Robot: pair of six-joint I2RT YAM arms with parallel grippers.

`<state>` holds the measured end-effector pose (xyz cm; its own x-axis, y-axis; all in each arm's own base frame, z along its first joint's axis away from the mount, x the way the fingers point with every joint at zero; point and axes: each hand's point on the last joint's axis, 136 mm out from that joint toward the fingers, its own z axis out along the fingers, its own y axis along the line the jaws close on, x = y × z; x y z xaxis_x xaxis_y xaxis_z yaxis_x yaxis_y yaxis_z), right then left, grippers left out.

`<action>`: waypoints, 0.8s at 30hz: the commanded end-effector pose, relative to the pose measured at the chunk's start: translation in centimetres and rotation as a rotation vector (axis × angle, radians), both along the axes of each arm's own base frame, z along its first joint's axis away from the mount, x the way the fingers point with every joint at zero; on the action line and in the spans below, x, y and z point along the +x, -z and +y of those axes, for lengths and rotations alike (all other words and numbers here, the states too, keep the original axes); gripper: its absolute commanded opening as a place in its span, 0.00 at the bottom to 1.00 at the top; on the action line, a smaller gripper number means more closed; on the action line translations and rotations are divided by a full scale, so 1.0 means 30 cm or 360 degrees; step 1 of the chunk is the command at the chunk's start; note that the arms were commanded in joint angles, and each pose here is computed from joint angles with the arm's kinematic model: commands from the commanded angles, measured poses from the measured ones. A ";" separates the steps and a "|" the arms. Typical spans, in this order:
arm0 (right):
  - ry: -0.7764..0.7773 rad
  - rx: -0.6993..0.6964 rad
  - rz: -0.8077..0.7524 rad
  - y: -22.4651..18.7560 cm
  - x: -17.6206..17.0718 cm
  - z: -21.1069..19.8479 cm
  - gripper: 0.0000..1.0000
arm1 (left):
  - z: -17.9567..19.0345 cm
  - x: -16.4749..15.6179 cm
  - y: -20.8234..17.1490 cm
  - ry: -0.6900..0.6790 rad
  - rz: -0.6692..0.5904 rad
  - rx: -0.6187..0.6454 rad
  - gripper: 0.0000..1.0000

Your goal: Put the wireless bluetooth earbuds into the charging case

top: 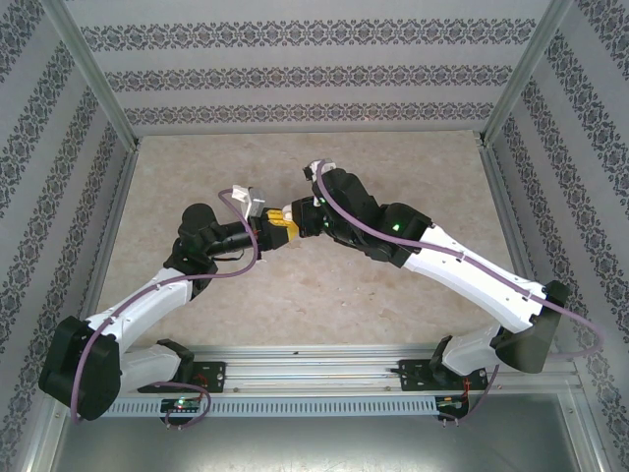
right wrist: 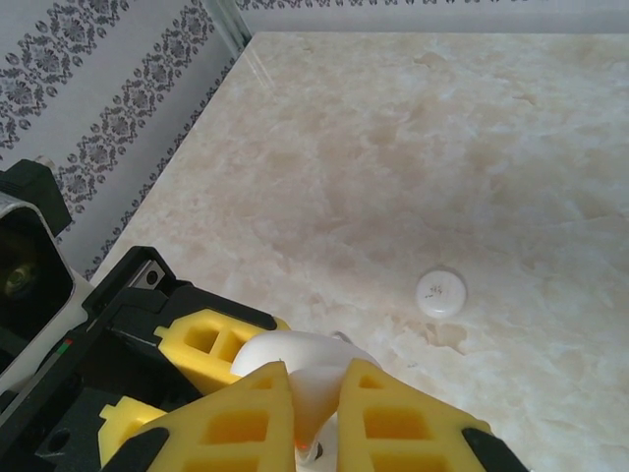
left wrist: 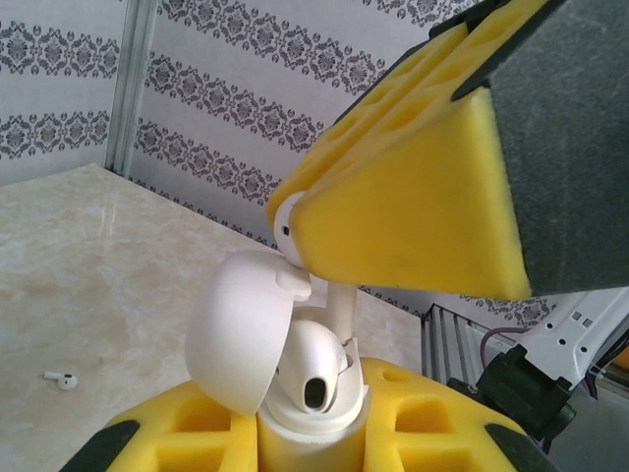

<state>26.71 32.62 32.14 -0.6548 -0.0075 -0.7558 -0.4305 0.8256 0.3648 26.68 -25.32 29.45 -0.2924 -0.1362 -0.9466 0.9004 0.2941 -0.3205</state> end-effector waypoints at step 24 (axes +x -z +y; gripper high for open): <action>0.0011 -0.0012 0.0148 0.010 -0.069 -0.093 0.12 | 0.015 -0.108 -0.284 0.0146 -0.0550 -0.0333 0.00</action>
